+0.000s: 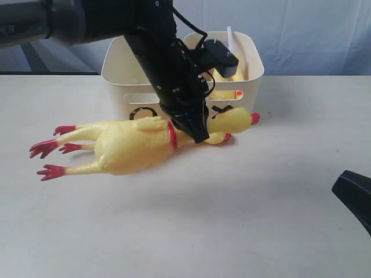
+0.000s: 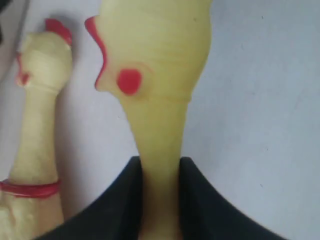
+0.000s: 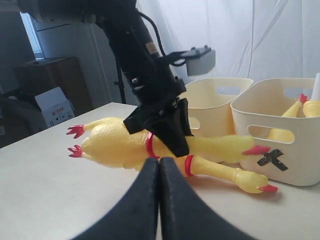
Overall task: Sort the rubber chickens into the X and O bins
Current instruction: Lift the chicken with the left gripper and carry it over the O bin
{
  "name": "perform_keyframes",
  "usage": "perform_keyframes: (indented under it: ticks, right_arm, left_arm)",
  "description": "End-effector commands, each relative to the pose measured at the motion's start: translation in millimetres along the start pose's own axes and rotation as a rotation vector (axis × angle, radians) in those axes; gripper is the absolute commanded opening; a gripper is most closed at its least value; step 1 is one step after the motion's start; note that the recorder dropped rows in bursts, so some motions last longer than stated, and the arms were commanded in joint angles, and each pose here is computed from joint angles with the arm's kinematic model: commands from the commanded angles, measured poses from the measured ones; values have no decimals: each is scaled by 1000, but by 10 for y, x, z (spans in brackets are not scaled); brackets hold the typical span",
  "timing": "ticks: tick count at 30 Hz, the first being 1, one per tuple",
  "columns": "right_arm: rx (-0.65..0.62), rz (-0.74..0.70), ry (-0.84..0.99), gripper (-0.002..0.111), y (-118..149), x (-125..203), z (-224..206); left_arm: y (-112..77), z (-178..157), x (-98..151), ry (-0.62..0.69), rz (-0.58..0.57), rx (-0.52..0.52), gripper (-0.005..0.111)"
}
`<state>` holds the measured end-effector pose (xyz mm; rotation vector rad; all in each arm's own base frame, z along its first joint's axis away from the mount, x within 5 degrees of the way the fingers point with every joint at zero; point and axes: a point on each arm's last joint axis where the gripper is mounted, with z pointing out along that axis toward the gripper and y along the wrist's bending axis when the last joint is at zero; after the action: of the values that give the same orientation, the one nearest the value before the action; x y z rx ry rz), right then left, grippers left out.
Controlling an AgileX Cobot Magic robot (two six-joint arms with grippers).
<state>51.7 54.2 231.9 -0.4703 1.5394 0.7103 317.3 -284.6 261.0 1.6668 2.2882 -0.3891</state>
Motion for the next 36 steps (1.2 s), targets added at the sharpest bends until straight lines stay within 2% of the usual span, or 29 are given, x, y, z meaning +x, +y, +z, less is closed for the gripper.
perform_keyframes:
  ticks: [1,8,12,16,20,25,28,31,34,36]
  right_arm:
    - [5,-5,-6,-1,-3,-3,-6]
    - [5,-5,-6,-1,-3,-3,-6]
    - [5,-5,-6,-1,-3,-3,-6]
    - [7,-5,-6,-1,-5,-3,-6]
    - [7,-5,-6,-1,-5,-3,-6]
    - [7,-5,-6,-1,-5,-3,-6]
    - [7,-5,-6,-1,-5,-3,-6]
    - [7,-5,-6,-1,-5,-3,-6]
    - [5,-5,-6,-1,-2,-3,-6]
    - [5,-5,-6,-1,-2,-3,-6]
  left_arm:
    - [57,-320,-57,-130,-17,-104,0]
    - [128,-775,-85,-223,51,-365,0]
    - [158,-1033,-153,-336,107,-517,0]
    - [160,-1235,-218,-442,158,-624,0]
    - [158,-1286,-230,-445,227,-665,0]
    - [163,-1332,-287,-525,224,-693,0]
    - [156,-1395,-361,-654,170,-697,0]
    - [171,-1503,-448,-839,80,-721,0]
    - [215,-1486,-489,-924,40,-742,0]
    - [270,-1344,-480,-968,33,-771,0]
